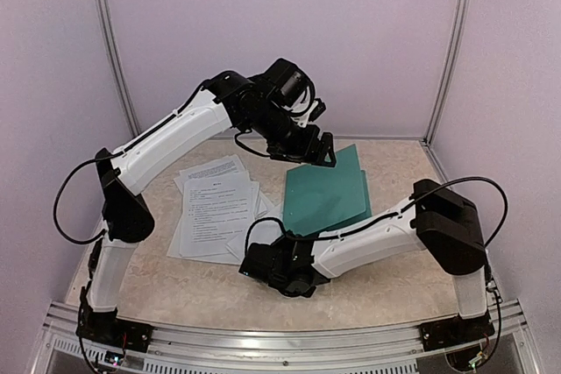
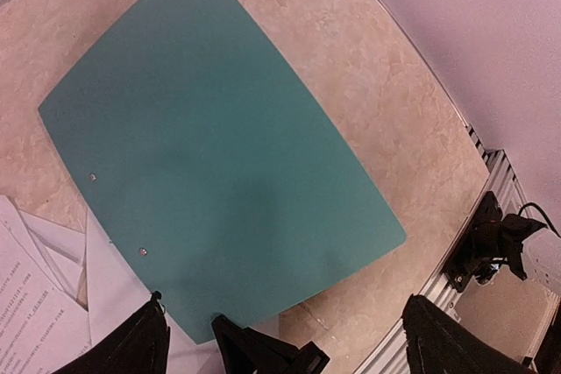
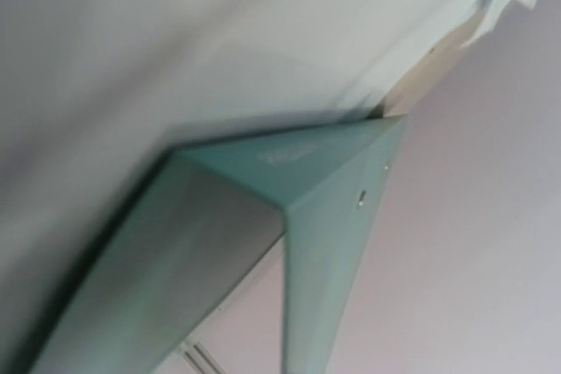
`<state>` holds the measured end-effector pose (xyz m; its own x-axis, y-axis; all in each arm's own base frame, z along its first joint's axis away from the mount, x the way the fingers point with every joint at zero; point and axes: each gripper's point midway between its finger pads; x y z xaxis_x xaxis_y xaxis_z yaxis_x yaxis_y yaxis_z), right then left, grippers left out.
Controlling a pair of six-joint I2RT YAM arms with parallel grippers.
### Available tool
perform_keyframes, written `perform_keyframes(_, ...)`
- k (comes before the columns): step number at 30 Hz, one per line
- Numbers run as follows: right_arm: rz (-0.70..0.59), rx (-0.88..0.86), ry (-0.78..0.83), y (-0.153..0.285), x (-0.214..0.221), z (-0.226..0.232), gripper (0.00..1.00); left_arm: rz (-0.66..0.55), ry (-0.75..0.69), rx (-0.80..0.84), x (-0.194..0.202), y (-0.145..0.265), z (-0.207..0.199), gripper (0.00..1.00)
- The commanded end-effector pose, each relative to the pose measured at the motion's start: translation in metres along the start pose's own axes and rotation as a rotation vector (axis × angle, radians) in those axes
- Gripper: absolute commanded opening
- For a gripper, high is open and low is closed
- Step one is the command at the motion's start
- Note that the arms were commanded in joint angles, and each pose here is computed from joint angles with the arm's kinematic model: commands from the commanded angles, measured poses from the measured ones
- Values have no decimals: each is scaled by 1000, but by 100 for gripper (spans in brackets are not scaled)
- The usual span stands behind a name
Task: Put the files into the folder
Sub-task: Move the folder to the center of the board.
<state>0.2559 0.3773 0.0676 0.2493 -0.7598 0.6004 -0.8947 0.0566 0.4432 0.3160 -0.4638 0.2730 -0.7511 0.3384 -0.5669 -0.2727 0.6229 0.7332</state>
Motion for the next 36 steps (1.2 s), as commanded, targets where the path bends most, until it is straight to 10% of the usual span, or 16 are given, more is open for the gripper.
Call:
perform_keyframes(1,-19,-33,43,4,-16,1,0,48,20,40,13,-16,-12,89)
perform_keyframes(36,-204,92,16,-4,-72,-15,0,230,-90,-27,74,-51,2,93)
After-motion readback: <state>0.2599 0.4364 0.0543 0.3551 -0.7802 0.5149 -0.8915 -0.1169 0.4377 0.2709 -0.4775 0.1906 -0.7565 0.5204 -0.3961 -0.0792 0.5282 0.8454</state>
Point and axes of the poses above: each gripper's point midway between its finger pads, its own y axis back along the fingers, its own z axis along the line the jaws close on, x = y × z, and after that the axes turned 2 degrees about y, right-handed
